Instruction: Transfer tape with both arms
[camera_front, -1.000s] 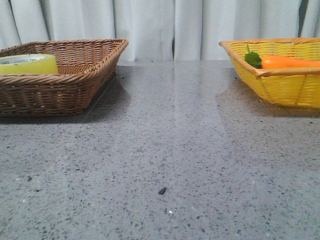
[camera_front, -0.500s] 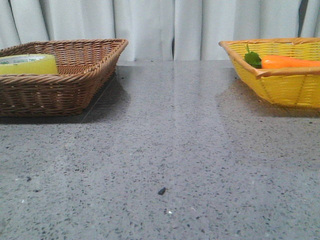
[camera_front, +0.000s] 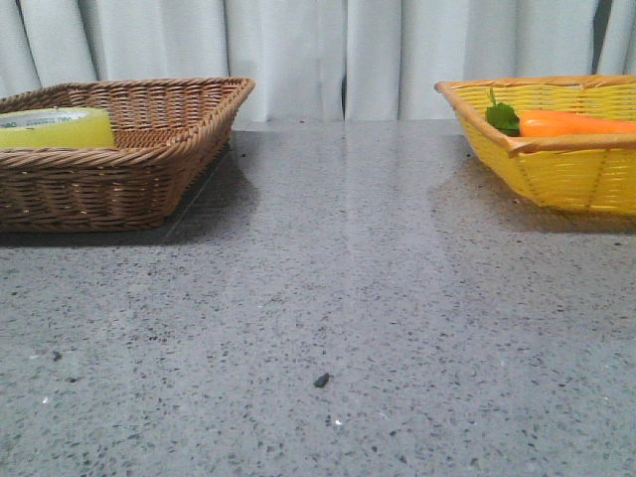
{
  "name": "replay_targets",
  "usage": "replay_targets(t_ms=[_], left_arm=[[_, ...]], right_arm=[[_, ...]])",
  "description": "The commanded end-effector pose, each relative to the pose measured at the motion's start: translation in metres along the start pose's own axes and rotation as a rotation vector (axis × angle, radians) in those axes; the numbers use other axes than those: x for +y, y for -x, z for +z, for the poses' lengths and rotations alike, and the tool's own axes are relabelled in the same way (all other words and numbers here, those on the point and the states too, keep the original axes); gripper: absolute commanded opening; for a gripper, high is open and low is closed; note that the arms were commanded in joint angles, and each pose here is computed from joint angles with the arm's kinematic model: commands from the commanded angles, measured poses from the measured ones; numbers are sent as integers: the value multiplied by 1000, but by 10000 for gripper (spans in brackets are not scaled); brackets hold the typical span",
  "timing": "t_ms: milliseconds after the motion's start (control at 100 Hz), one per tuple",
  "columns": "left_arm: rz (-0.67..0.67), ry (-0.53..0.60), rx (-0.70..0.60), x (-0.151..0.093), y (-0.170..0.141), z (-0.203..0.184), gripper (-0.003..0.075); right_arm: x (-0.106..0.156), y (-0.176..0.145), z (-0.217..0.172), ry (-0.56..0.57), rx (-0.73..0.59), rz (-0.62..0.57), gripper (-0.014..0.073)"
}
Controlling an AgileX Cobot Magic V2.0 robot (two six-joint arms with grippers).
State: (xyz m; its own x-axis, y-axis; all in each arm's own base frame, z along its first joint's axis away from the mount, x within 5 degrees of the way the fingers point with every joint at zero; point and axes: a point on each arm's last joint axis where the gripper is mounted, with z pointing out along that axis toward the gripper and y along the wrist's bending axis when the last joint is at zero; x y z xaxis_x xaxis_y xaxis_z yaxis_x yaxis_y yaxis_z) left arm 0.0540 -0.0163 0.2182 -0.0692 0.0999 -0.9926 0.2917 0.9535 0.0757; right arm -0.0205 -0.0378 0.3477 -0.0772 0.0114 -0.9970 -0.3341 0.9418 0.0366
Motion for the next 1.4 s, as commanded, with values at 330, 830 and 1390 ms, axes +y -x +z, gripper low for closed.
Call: replay_targets(t_ms=[330,830,1390], left_arm=[[-171,139,75,3,-33,-1,-20],[-204,132,78,2,-34,-1,-21],[-204,132,78,2,-34,-1,-21]], right_arm=[[-1,10,-5,-3,-95,-25,-66],[-1,10,-5,-3,-95,-25,-66],[-4,-30,27,-171,40,-141,-66]])
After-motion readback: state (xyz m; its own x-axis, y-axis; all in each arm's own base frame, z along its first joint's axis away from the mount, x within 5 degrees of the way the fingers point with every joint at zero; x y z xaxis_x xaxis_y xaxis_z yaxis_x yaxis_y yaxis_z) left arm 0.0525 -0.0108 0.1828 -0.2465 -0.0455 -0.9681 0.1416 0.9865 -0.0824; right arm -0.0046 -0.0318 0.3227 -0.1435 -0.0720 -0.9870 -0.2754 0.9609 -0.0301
